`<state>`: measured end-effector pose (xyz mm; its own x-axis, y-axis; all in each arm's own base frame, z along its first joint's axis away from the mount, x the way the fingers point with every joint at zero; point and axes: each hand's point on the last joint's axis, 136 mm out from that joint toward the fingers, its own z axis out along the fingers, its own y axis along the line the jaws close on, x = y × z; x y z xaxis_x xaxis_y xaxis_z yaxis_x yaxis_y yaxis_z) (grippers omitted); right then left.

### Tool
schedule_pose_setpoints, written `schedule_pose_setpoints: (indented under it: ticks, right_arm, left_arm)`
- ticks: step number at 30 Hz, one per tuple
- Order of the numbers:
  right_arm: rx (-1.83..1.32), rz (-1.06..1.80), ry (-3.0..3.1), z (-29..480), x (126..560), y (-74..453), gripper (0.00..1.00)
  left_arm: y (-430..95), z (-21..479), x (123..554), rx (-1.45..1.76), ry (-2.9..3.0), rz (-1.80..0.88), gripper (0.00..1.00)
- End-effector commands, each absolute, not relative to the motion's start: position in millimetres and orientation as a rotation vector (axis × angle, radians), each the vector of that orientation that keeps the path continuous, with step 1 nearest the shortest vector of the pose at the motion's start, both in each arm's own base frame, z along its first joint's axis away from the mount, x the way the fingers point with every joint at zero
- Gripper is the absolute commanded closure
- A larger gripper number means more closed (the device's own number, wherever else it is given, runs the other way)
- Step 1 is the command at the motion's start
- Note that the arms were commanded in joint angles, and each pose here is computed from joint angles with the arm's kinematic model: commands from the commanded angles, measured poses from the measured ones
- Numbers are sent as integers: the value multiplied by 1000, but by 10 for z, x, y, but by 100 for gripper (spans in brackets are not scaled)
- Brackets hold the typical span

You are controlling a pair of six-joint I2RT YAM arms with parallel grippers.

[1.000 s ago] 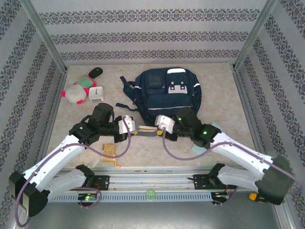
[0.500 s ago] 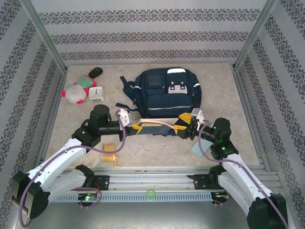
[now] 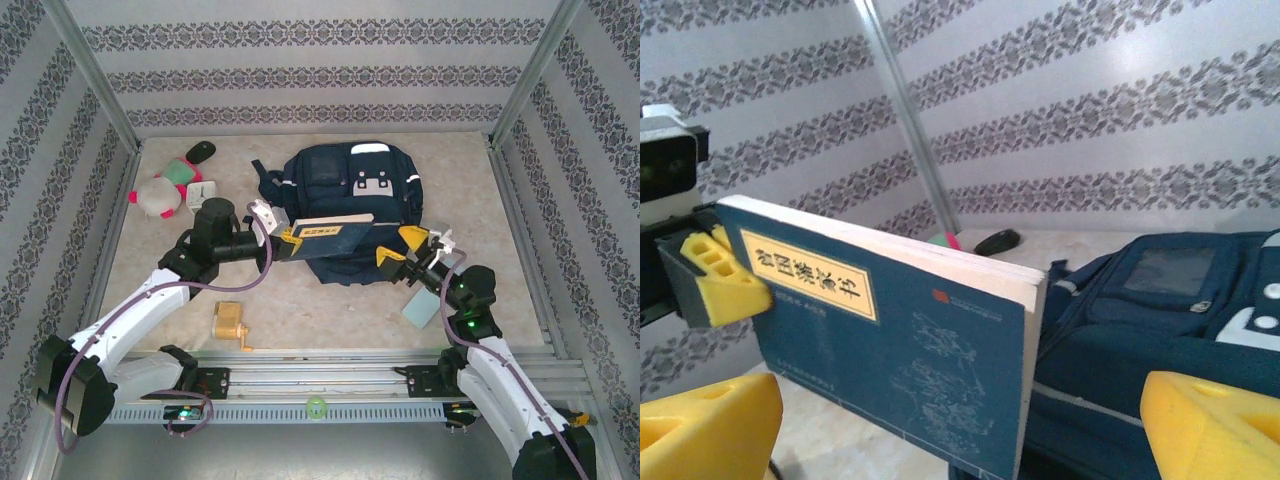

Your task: Pack books, pencil case, and school supplies into a backpack

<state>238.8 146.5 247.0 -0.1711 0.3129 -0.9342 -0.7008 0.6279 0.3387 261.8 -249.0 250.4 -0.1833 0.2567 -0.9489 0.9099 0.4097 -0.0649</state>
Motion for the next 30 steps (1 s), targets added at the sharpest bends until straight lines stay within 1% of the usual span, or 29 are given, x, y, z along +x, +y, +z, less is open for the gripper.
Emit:
schedule_pose_setpoints:
  ticks: [1,5,11,18,19,23,25,27,28,30]
  right_arm:
    - [-336,906,1492,2403,2379,1436,9]
    - [-491,967,1470,2370,2218,1603,9]
    - [-607,1049,1396,2531,2011,1729,11]
    - [-773,1177,1325,2691,1699,1931,21]
    - [-784,1182,1311,2719,1672,1946,24]
    - [-773,1157,1279,2793,1668,1931,54]
    - [-758,1148,1278,2800,1683,1918,65]
    - [-743,1143,1280,2811,1700,1907,88]
    - [-714,1134,1287,2816,1739,1885,100]
    - [-644,1115,1323,2800,1842,1828,100]
  left_arm:
    - [-2555,2767,2526,1067,1567,-912,100]
    - [-2633,2976,2278,1136,1384,-1031,100]
    - [-2654,3099,2132,1183,1301,-1095,100]
    - [-2695,3105,2108,1207,1281,-1154,100]
    - [-2698,3107,2115,1205,1279,-1151,100]
    - [-2696,3074,2186,1189,1300,-1114,100]
    - [-2688,3040,2228,1190,1326,-1082,100]
    - [-2678,2974,2269,1193,1365,-1049,100]
    - [-2664,2931,2331,1179,1397,-1012,98]
    - [-2615,2856,2472,1134,1459,-927,79]
